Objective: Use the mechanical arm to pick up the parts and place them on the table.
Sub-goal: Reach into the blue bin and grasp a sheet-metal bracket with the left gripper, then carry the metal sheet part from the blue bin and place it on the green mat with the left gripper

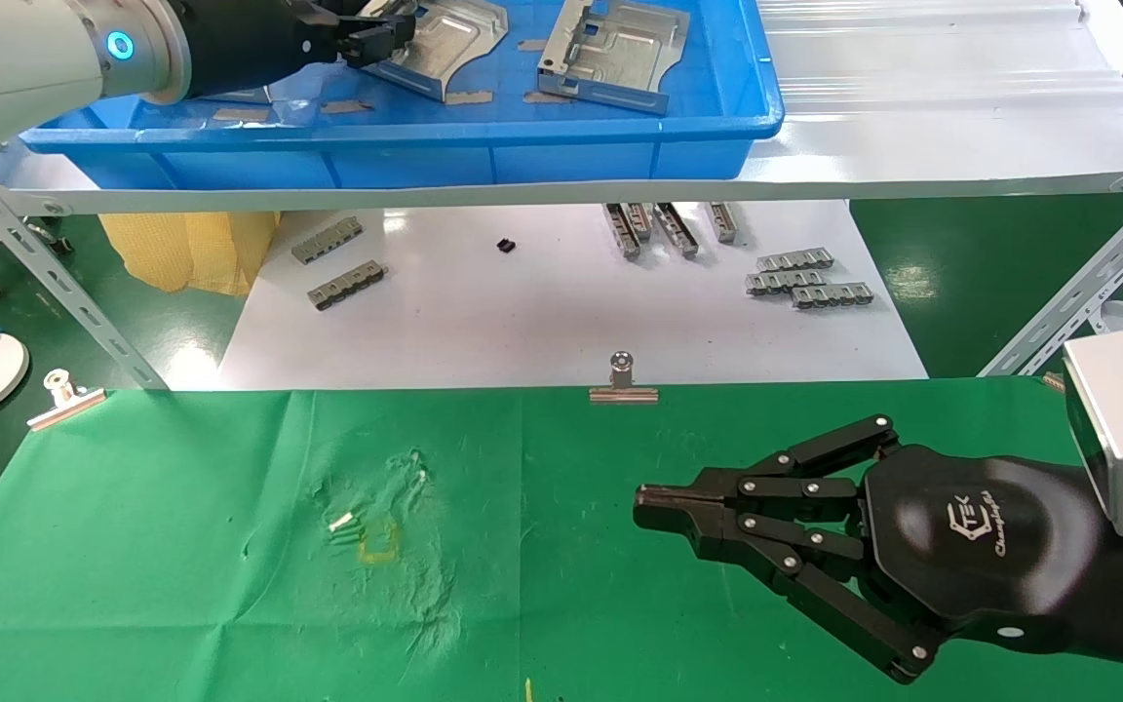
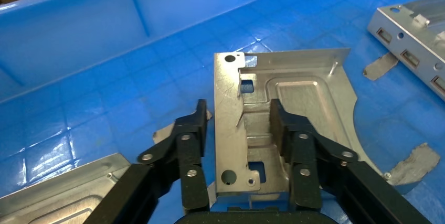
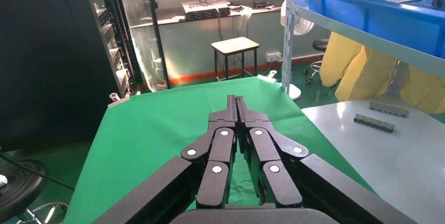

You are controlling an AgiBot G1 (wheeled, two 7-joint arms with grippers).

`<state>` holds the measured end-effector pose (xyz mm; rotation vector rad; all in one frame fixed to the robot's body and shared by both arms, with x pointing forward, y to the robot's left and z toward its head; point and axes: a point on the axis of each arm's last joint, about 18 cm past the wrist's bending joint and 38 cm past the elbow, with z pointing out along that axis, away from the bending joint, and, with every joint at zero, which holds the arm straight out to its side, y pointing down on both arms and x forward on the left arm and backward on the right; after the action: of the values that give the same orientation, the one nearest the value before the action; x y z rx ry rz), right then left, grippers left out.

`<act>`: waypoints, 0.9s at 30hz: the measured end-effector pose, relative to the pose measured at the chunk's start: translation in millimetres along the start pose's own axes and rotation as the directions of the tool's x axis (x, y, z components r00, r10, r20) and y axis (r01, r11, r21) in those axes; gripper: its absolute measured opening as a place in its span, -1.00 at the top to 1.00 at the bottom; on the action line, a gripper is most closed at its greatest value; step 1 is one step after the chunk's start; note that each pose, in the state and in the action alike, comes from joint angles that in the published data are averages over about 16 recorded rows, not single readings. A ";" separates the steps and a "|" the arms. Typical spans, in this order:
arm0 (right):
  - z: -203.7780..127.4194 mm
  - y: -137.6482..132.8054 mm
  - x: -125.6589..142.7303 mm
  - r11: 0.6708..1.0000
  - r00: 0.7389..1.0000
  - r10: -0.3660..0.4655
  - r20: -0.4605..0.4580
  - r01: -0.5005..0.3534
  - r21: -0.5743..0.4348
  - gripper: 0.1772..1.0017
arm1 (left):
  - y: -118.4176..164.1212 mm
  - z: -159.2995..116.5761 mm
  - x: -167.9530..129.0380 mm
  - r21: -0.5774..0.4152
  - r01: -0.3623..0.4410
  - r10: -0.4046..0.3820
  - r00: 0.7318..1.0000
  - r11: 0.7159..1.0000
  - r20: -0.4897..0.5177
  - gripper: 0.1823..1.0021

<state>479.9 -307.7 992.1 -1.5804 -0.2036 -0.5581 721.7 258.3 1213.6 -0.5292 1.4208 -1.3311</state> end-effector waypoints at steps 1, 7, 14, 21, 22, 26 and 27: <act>0.0 0.0 0.0 1.000 1.000 0.000 0.000 0.000 0.000 0.94 | -0.1 -0.2 -0.3 0.000 -0.002 0.002 1.000 1.000 0.000 0.05; 0.0 0.0 0.0 1.000 1.000 0.000 0.000 0.000 0.000 0.87 | -4.8 -2.0 -2.2 0.010 -0.015 0.015 1.000 1.000 0.002 0.36; 0.0 0.0 0.0 1.000 1.000 0.000 0.000 0.000 0.000 0.69 | -21.6 -8.0 -2.6 0.066 -0.022 0.024 0.999 0.998 -0.023 0.66; 0.0 0.0 0.0 1.000 1.000 0.000 0.000 0.000 0.000 0.38 | -41.4 -22.6 2.1 0.146 -0.047 0.063 0.992 0.988 -0.106 0.76; 0.0 0.0 0.0 1.000 1.000 0.000 0.000 0.000 0.000 0.32 | -43.3 -25.7 3.5 0.158 -0.052 0.072 0.990 0.986 -0.124 0.77; 0.0 0.0 0.0 1.000 1.000 0.000 0.000 0.000 0.000 0.11 | -46.9 -40.9 10.3 0.204 -0.077 0.121 0.970 0.976 -0.210 0.78; 0.0 0.0 0.0 1.000 1.000 0.000 0.000 0.000 0.000 0.04 | -46.8 -45.5 12.5 0.216 -0.084 0.135 0.963 0.973 -0.235 0.78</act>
<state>479.9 -307.7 992.1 -1.5804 -0.2036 -0.5581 661.9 254.1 1242.3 -0.1479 1.4696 -1.4703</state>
